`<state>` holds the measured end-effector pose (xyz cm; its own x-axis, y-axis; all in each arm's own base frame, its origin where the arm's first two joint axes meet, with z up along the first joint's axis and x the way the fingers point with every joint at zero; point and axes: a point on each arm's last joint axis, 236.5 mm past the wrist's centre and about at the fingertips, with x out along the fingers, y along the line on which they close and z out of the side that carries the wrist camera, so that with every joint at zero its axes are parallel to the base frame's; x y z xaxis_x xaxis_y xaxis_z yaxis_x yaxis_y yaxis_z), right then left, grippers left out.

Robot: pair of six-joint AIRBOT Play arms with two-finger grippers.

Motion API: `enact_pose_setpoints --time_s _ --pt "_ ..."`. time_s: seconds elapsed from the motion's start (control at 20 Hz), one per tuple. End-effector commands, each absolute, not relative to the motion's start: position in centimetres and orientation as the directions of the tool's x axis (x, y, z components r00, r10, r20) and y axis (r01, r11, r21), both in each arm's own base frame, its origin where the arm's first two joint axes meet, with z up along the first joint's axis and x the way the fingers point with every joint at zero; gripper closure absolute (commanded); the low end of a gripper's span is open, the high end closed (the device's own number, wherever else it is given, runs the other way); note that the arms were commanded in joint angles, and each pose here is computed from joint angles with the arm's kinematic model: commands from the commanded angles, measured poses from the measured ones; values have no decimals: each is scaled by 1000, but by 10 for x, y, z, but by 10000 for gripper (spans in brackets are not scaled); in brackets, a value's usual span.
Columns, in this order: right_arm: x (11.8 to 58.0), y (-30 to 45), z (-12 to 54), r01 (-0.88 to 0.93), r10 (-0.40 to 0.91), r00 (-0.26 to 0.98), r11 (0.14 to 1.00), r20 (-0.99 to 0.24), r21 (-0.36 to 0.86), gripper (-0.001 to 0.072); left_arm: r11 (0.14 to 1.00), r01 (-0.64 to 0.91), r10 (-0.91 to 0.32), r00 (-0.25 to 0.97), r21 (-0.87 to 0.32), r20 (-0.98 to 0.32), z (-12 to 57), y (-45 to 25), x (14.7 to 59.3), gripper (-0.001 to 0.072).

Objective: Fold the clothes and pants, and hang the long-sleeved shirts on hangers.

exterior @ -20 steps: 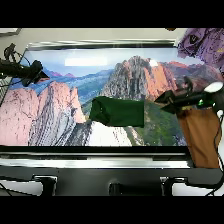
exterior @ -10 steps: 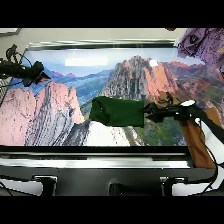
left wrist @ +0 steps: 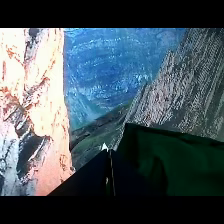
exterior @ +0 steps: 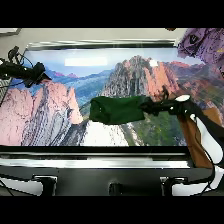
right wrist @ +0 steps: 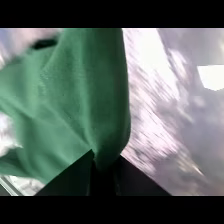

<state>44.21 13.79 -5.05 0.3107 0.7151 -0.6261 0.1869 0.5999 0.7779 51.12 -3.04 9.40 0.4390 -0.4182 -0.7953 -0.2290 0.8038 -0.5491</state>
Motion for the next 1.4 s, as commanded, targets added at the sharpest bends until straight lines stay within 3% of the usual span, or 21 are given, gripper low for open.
enact_pose_setpoints --time_s 0.0,0.2,0.45,1.05,1.35 --pt "488 107 8 213 659 427 592 -619 777 678 804 -229 -419 437 -549 -796 94 -31 511 689" --pt "533 42 78 223 521 580 638 -626 737 678 804 -229 -419 437 -549 -796 94 -31 511 689" --pt "544 -32 127 307 363 678 650 -639 695 679 803 -229 -420 436 -550 -796 93 -31 511 689" --pt "485 -180 184 693 -139 695 392 -706 605 680 807 -233 -440 375 -543 -816 89 -36 497 689" --pt "449 -190 206 751 -230 651 335 -724 569 679 808 -233 -441 372 -542 -817 88 -37 496 689"
